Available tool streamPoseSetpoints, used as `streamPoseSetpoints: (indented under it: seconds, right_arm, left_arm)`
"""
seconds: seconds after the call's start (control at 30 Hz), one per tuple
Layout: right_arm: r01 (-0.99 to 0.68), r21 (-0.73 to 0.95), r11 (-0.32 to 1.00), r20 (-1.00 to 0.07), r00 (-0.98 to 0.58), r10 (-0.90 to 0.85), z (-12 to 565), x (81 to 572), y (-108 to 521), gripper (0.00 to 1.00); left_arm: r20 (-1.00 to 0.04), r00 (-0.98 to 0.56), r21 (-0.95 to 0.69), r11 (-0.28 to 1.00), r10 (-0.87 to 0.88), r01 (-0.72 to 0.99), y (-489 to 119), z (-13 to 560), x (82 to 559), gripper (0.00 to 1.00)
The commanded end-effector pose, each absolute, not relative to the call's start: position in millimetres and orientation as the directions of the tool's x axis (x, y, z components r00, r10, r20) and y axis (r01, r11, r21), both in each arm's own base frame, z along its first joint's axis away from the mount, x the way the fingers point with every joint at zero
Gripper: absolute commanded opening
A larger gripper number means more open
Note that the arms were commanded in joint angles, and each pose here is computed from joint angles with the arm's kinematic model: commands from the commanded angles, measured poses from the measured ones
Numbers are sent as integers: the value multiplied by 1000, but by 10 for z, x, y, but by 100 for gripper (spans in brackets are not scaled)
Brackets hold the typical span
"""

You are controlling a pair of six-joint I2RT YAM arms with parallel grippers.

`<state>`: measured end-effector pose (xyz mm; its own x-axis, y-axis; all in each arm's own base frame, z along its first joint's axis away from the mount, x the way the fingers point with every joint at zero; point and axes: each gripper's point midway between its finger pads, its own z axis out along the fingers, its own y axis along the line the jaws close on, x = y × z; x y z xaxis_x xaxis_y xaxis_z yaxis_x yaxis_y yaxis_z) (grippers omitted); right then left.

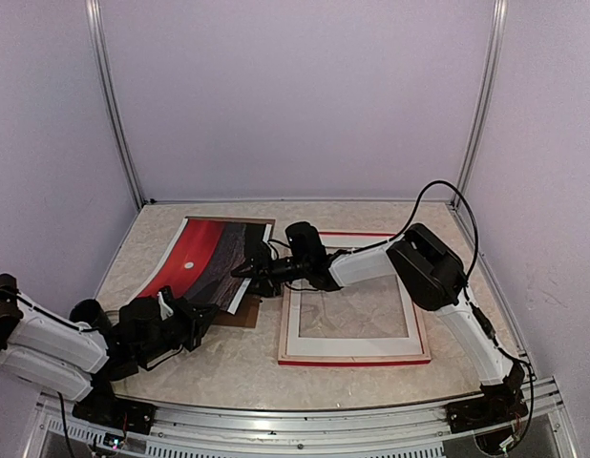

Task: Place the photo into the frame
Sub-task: Pass from the left arm to the right

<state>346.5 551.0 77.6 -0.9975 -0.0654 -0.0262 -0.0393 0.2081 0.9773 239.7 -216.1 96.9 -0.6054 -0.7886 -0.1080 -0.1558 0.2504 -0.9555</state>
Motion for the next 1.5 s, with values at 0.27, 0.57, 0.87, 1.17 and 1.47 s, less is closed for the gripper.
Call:
streamPoseSetpoints:
  seconds: [0.27, 0.57, 0.87, 1.17, 1.47]
  right_arm:
    - [-42, 987, 153, -35, -998, -50, 819, 3687, 5564, 43]
    - [-40, 987, 155, -32, -998, -53, 828, 3716, 5530, 24]
    - [-24, 980, 198, -18, -999, -30, 753, 3744, 5361, 11]
    - [-96, 972, 214, -88, -995, -46, 962, 3772, 5297, 5]
    - [-221, 955, 200, -213, -975, -62, 1521, 3768, 5234, 5]
  left_arm:
    - [-118, -626, -960, 251, -771, -128, -2229, 1002, 2306, 0]
    - [-120, -644, -954, 268, -755, -135, -2270, 942, 2266, 17]
    - [-118, -643, -949, 277, -757, -153, -2211, 918, 2223, 59]
    - [-204, -622, -932, 344, -756, -112, -2104, 1051, 2232, 81]
    - [-305, -520, -918, 391, -798, -61, -1832, 1356, 2303, 99]
